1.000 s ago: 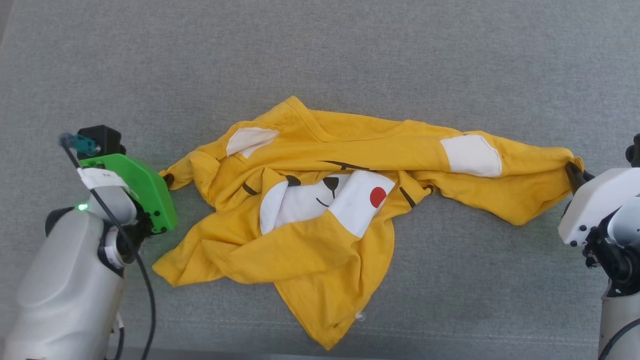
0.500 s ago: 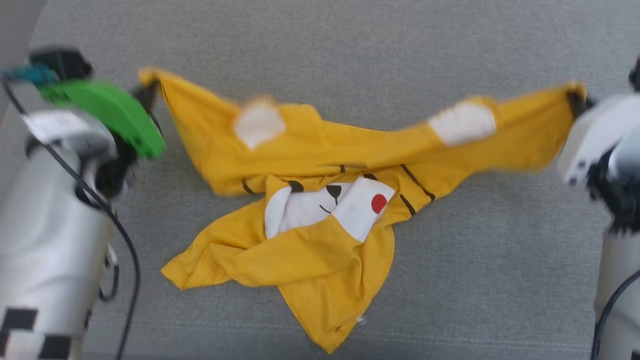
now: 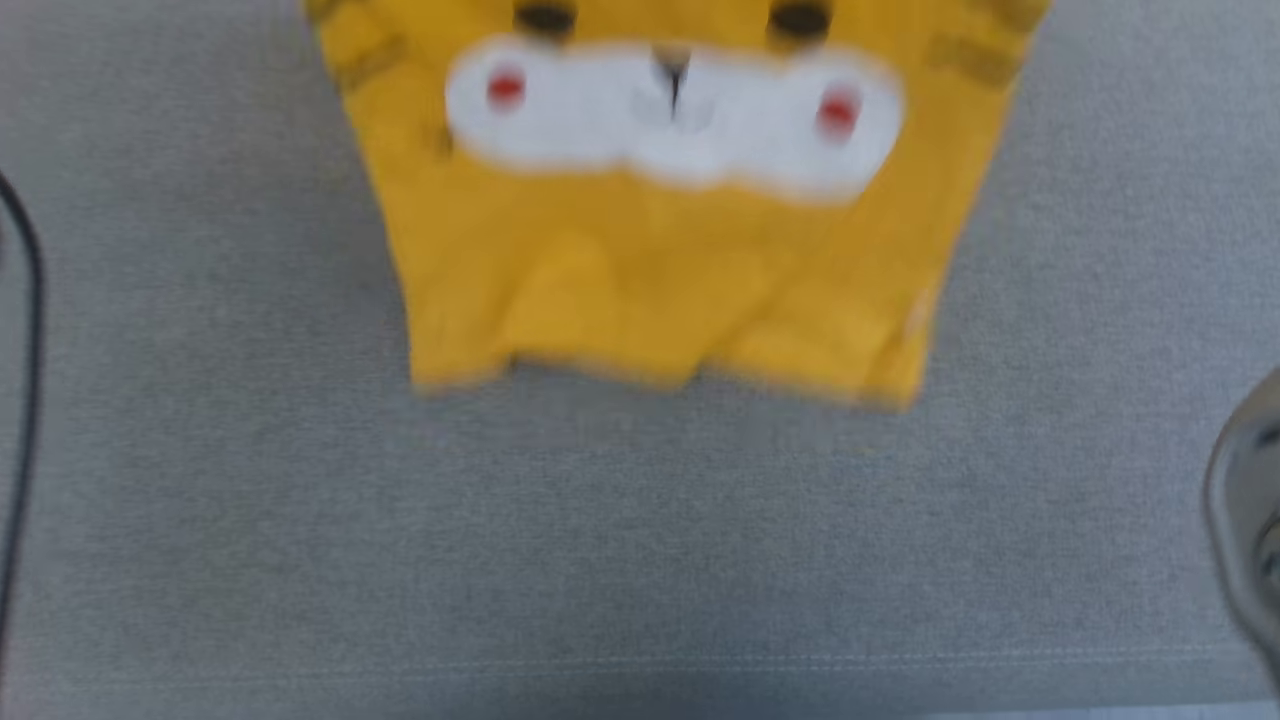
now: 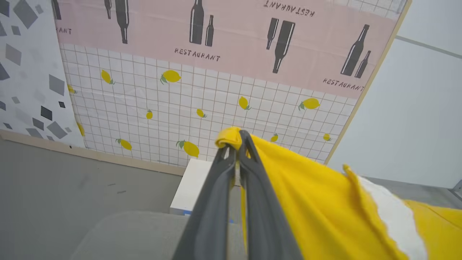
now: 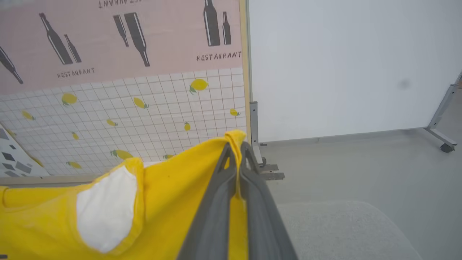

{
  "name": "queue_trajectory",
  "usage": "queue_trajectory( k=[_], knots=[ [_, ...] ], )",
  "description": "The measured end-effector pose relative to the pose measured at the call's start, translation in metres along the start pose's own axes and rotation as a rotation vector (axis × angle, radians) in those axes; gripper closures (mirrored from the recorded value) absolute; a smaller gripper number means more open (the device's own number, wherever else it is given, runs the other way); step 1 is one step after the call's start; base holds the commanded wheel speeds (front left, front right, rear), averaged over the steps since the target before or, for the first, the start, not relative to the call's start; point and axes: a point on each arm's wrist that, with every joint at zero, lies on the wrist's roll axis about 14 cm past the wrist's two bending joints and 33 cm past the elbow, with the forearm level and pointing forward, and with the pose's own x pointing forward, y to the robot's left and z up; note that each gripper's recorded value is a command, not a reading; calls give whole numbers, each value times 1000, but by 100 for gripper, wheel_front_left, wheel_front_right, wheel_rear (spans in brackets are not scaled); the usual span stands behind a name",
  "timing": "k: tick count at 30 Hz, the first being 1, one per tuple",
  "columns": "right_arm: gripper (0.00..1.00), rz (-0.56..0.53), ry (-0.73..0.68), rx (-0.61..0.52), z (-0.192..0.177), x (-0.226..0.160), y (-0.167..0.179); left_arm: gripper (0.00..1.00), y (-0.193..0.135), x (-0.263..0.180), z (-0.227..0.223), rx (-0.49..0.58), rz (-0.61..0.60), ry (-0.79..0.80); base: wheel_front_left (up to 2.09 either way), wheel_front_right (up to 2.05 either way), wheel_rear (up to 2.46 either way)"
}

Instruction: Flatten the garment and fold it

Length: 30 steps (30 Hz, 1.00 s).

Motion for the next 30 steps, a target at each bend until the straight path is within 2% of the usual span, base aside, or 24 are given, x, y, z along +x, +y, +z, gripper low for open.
queue_trajectory(
  k=[2,7,11,15,22,26,30],
  knots=[
    [100,2,-87,29,30,8,0,100,-2,11,24,48,11,-79,0,0,0],
    [100,51,-308,115,88,23,9,100,-10,28,78,52,19,-295,0,0,0],
    [100,60,-415,117,105,33,14,100,-12,36,97,25,10,-409,0,0,0],
    [100,48,-353,114,70,59,13,100,-6,51,65,8,4,-371,0,0,0],
    [100,52,-199,126,-16,89,18,100,18,57,-31,-54,20,-203,0,0,0],
    [100,73,-120,171,-67,89,24,100,35,42,-71,-105,43,-129,0,0,0],
    [100,81,-46,202,-115,69,23,100,40,14,-109,-143,43,-41,0,0,0]
  ],
)
